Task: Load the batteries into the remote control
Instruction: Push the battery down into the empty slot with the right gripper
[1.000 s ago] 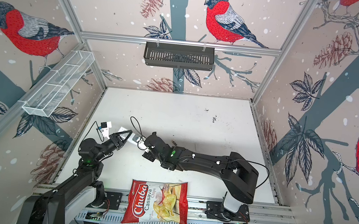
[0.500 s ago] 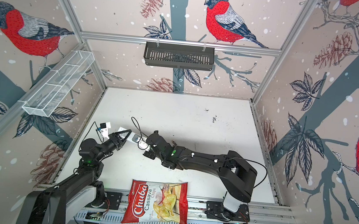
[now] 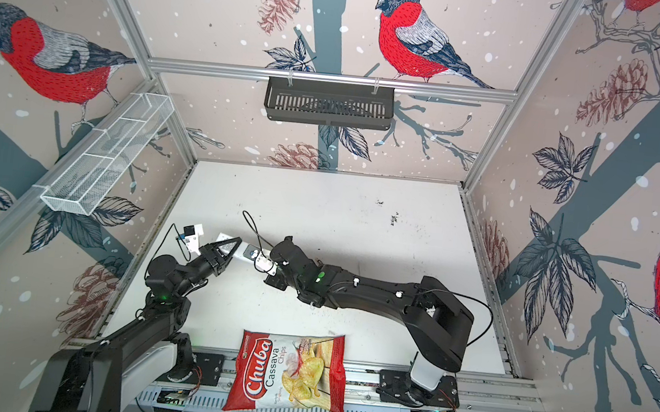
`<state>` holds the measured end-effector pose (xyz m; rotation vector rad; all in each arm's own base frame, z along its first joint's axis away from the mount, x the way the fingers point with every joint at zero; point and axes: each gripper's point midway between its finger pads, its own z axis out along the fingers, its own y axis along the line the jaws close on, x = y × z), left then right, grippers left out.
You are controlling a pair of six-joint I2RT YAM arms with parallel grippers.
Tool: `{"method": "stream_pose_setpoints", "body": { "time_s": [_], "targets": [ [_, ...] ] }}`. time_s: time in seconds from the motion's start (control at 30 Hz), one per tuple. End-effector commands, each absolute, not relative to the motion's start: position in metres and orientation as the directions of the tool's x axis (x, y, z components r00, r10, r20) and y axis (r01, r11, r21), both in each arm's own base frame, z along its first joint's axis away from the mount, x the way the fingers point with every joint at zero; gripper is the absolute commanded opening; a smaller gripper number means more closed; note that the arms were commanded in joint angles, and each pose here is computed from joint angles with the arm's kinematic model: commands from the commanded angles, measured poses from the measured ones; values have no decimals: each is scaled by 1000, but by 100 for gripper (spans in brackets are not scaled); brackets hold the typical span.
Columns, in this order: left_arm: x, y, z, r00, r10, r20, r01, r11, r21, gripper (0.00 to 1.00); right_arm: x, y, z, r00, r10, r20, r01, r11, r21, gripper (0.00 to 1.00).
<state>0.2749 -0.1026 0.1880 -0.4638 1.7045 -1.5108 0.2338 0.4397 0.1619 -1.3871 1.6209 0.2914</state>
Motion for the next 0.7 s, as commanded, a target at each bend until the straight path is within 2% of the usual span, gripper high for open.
{"method": "stream_pose_setpoints", "body": {
  "time_s": [0.0,0.37,0.67],
  "targets": [
    [234,-134,229,-736,-537,-413,423,112,-899,0,243,414,136,15,-732,-682,-847,354,-398,19],
    [241,-128,225,-722,-560,-406,405,133,-904,0,222,410,136,17,-750,-661,-900,277,-337,21],
    [243,-127,222,-727,-565,-390,392,125,-911,0,219,408,140,-4,-745,-667,-914,273,-299,22]
  ]
}}
